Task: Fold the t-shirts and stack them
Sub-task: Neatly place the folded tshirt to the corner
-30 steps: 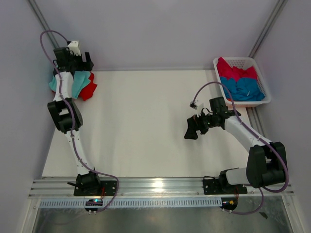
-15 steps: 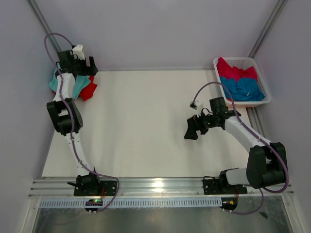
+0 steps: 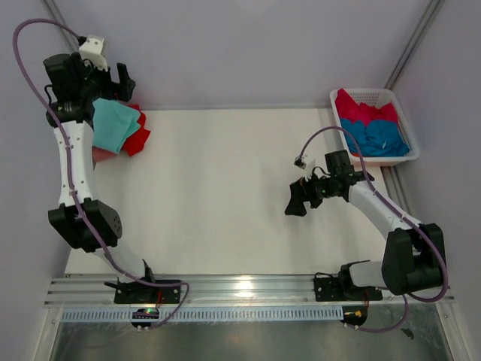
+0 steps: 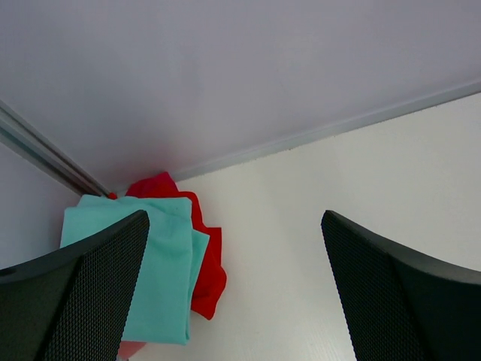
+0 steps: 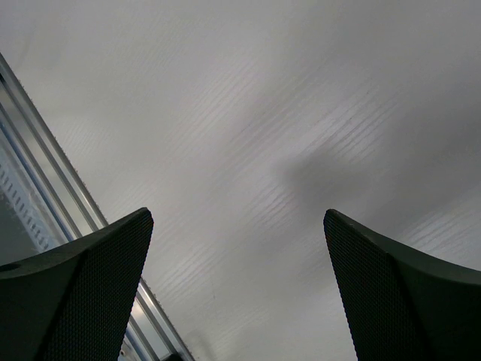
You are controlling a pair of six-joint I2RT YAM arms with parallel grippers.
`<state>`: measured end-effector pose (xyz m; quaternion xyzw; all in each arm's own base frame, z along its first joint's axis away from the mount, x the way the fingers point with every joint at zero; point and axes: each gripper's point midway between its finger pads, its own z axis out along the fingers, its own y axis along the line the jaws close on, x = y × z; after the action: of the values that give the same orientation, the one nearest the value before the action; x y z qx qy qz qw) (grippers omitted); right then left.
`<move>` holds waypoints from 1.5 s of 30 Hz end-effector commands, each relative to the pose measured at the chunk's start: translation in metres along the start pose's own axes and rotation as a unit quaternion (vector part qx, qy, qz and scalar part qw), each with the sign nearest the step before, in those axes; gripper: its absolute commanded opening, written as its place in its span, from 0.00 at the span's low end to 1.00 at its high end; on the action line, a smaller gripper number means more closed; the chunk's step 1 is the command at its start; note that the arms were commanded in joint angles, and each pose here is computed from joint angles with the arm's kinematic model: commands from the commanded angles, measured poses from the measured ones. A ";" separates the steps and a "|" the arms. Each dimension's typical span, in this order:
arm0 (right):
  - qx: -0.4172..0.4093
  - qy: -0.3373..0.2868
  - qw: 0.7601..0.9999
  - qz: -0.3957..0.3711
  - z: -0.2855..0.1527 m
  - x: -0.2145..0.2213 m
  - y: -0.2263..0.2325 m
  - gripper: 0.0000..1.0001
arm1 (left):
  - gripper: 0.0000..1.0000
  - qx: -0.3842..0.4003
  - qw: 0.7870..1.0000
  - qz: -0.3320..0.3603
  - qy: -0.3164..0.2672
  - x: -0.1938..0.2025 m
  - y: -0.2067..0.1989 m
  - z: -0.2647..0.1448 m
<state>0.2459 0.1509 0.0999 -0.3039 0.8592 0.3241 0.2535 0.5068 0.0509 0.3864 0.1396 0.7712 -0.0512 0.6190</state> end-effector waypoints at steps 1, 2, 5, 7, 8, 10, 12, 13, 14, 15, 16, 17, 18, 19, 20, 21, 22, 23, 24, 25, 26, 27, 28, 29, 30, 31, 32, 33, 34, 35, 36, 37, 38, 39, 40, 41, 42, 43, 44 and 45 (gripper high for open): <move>-0.007 -0.031 0.999 -0.024 -0.008 -0.017 0.007 0.99 | 0.99 -0.009 0.997 -0.058 0.052 0.045 0.013 0.008; -0.006 -0.031 0.999 -0.025 -0.009 -0.017 0.007 0.99 | 0.99 -0.012 0.996 -0.066 0.063 0.056 0.018 0.015; -0.005 -0.033 0.999 -0.028 -0.010 -0.018 0.008 0.99 | 0.99 -0.029 0.994 -0.076 0.078 0.077 0.035 0.025; -0.002 -0.032 0.999 -0.029 -0.010 -0.018 0.007 1.00 | 0.99 -0.046 0.992 -0.081 0.086 0.097 0.049 0.040; 0.002 -0.032 0.999 -0.030 -0.010 -0.018 0.006 0.99 | 0.99 -0.047 0.992 -0.083 0.088 0.103 0.052 0.045; 0.002 -0.030 0.999 -0.028 -0.009 -0.017 0.005 0.99 | 0.99 -0.053 0.991 -0.079 0.090 0.120 0.062 0.062; 0.002 -0.028 0.999 -0.027 -0.008 -0.016 0.004 0.99 | 0.99 -0.064 0.992 -0.072 0.085 0.125 0.073 0.074; 0.003 -0.027 0.999 -0.026 -0.008 -0.015 0.003 0.99 | 0.99 -0.060 0.990 -0.084 0.095 0.141 0.076 0.086; 0.006 -0.026 0.999 -0.027 -0.008 -0.015 0.002 0.99 | 0.99 -0.056 0.989 -0.091 0.099 0.146 0.077 0.092; 0.007 -0.025 0.999 -0.027 -0.008 -0.015 0.002 0.99 | 0.99 -0.055 0.990 -0.089 0.093 0.141 0.080 0.097; 0.008 -0.024 0.999 -0.027 -0.007 -0.014 0.001 0.99 | 0.99 -0.056 0.988 -0.099 0.105 0.158 0.082 0.106; 0.009 -0.025 0.999 -0.028 -0.008 -0.015 0.001 0.99 | 0.99 -0.054 0.989 -0.099 0.095 0.157 0.084 0.111; 0.010 -0.023 0.999 -0.026 -0.007 -0.014 0.000 1.00 | 0.99 -0.052 0.990 -0.100 0.090 0.156 0.085 0.115; 0.010 -0.022 0.999 -0.026 -0.007 -0.014 -0.001 0.99 | 0.99 -0.050 0.989 -0.102 0.090 0.158 0.086 0.119; 0.010 -0.021 0.999 -0.024 -0.006 -0.013 -0.001 0.99 | 0.99 -0.049 0.988 -0.112 0.099 0.171 0.087 0.126; 0.009 -0.019 1.000 -0.023 -0.005 -0.012 -0.002 0.99 | 0.99 -0.048 0.988 -0.118 0.092 0.166 0.088 0.129; 0.010 -0.017 1.000 -0.023 -0.005 -0.011 -0.002 1.00 | 0.99 -0.045 0.987 -0.122 0.093 0.169 0.088 0.132; 0.010 -0.016 1.000 -0.022 -0.005 -0.011 -0.002 0.99 | 0.99 -0.044 0.986 -0.128 0.098 0.177 0.088 0.136; 0.009 -0.015 1.000 -0.021 -0.004 -0.010 -0.003 0.99 | 0.99 -0.040 0.986 -0.130 0.094 0.177 0.088 0.138; 0.009 -0.015 1.000 -0.021 -0.004 -0.010 -0.003 0.99 | 0.99 -0.040 0.986 -0.134 0.096 0.181 0.087 0.141; 0.010 -0.014 1.000 -0.021 -0.004 -0.009 -0.003 0.99 | 0.99 -0.042 0.985 -0.138 0.098 0.184 0.087 0.142; 0.010 -0.013 1.000 -0.021 -0.004 -0.009 -0.003 0.99 | 0.99 -0.036 0.984 -0.145 0.101 0.190 0.085 0.145; 0.010 -0.012 1.000 -0.020 -0.003 -0.009 -0.004 0.99 | 0.99 -0.035 0.983 -0.148 0.105 0.193 0.085 0.146; 0.009 -0.011 1.000 -0.019 -0.003 -0.008 -0.004 0.99 | 0.99 -0.033 0.983 -0.147 0.109 0.196 0.083 0.146; 0.010 -0.011 1.000 -0.018 -0.003 -0.008 -0.004 0.99 | 0.99 -0.032 0.982 -0.145 0.114 0.200 0.081 0.147; 0.008 -0.010 1.000 -0.019 -0.002 -0.008 -0.004 0.99 | 0.99 -0.038 0.983 -0.134 0.119 0.202 0.082 0.146; 0.008 -0.010 1.000 -0.018 -0.002 -0.008 -0.004 0.99 | 0.99 -0.038 0.984 -0.131 0.118 0.200 0.081 0.146; 0.008 -0.010 1.000 -0.017 -0.003 -0.008 -0.004 0.99 | 0.99 -0.037 0.984 -0.127 0.115 0.197 0.080 0.144; 0.008 -0.009 1.000 -0.018 -0.002 -0.008 -0.004 0.99 | 0.99 -0.039 0.985 -0.123 0.112 0.193 0.081 0.144; 0.008 -0.008 1.000 -0.016 -0.002 -0.007 -0.004 0.99 | 0.99 -0.041 0.986 -0.121 0.110 0.191 0.082 0.143; 0.007 -0.008 1.000 -0.017 -0.002 -0.007 -0.004 0.99 | 0.99 -0.043 0.987 -0.117 0.104 0.185 0.083 0.142; 0.007 -0.008 1.000 -0.018 -0.002 -0.007 -0.004 0.99 | 0.99 -0.045 0.988 -0.110 0.094 0.174 0.085 0.140; 0.008 -0.008 1.000 -0.018 -0.002 -0.007 -0.004 0.99 | 0.99 -0.049 0.989 -0.105 0.090 0.170 0.087 0.139; 0.009 -0.008 1.000 -0.017 -0.002 -0.007 -0.004 1.00 | 0.99 -0.052 0.990 -0.102 0.086 0.167 0.088 0.138; 0.010 -0.009 1.000 -0.018 -0.003 -0.008 -0.005 0.99 | 0.99 -0.056 0.991 -0.097 0.078 0.160 0.090 0.136; 0.010 -0.009 1.000 -0.017 -0.002 -0.007 -0.005 0.99 | 0.99 -0.062 0.990 -0.096 0.077 0.160 0.092 0.136; 0.010 -0.009 1.000 -0.018 -0.003 -0.008 -0.005 0.99 | 0.99 -0.064 0.990 -0.096 0.079 0.161 0.092 0.135; 0.009 -0.009 1.000 -0.019 -0.002 -0.008 -0.004 0.99 | 0.99 -0.067 0.990 -0.098 0.082 0.164 0.093 0.136; 0.010 -0.010 1.000 -0.018 -0.003 -0.008 -0.005 0.99 | 0.99 -0.068 0.989 -0.101 0.086 0.169 0.092 0.137; 0.010 -0.009 1.000 -0.019 -0.003 -0.008 -0.004 0.99 | 0.99 -0.071 0.988 -0.105 0.091 0.174 0.093 0.137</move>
<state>0.2467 0.1494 0.0986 -0.3045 0.8610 0.3187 0.2537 0.6236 0.1254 0.1560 0.0119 0.8597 -0.0753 0.5051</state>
